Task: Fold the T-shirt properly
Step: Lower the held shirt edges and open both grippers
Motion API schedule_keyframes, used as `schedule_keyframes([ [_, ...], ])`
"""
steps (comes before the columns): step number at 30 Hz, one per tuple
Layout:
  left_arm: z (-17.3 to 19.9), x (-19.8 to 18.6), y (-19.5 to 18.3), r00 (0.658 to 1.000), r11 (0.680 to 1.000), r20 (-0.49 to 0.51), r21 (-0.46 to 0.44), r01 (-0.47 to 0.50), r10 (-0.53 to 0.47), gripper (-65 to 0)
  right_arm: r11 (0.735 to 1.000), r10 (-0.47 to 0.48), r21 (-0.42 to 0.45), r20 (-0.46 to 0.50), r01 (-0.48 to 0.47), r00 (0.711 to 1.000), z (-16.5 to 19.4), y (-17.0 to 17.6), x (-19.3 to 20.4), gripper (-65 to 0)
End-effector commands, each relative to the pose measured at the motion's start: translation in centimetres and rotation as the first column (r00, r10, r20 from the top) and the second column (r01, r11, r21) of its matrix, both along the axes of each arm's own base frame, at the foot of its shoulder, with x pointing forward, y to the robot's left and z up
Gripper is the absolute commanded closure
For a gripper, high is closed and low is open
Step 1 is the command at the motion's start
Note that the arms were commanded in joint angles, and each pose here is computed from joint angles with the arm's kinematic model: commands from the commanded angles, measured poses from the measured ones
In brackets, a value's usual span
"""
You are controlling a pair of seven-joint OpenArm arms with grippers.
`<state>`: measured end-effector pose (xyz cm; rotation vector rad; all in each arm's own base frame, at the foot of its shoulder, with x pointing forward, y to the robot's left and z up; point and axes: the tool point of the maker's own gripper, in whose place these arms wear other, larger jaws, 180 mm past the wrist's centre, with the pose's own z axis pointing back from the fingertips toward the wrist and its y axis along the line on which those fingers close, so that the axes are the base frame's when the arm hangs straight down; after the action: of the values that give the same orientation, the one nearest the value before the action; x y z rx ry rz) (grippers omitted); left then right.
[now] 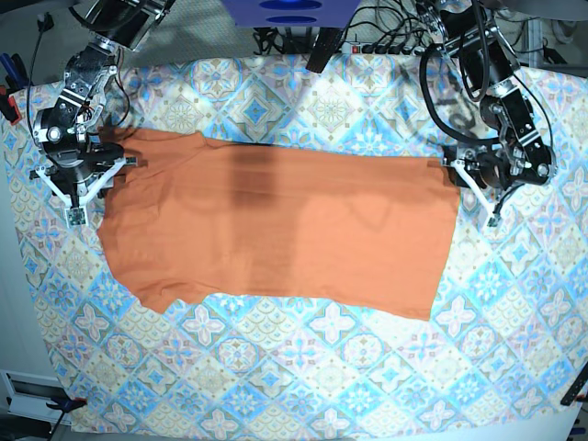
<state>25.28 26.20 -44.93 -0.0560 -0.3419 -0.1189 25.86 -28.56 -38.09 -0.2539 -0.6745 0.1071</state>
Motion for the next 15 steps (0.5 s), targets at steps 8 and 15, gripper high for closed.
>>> schedule_keyframes([
  [8, 2.0, 1.9, 0.9, 0.996, 1.0, 0.086, 0.03, 0.001, -0.003, -40.0, 1.0, 0.004, -0.015, -0.007, -0.004, 1.0, 0.0, -0.3, -1.0, -22.2],
  [15, 7.5, 2.4, 0.7, 0.969, 0.992, 0.243, 0.127, 0.018, -0.049, -49.5, 1.0, 0.004, -0.016, -0.005, -0.004, 1.0, 0.0, -0.3, -1.0, -22.2],
])
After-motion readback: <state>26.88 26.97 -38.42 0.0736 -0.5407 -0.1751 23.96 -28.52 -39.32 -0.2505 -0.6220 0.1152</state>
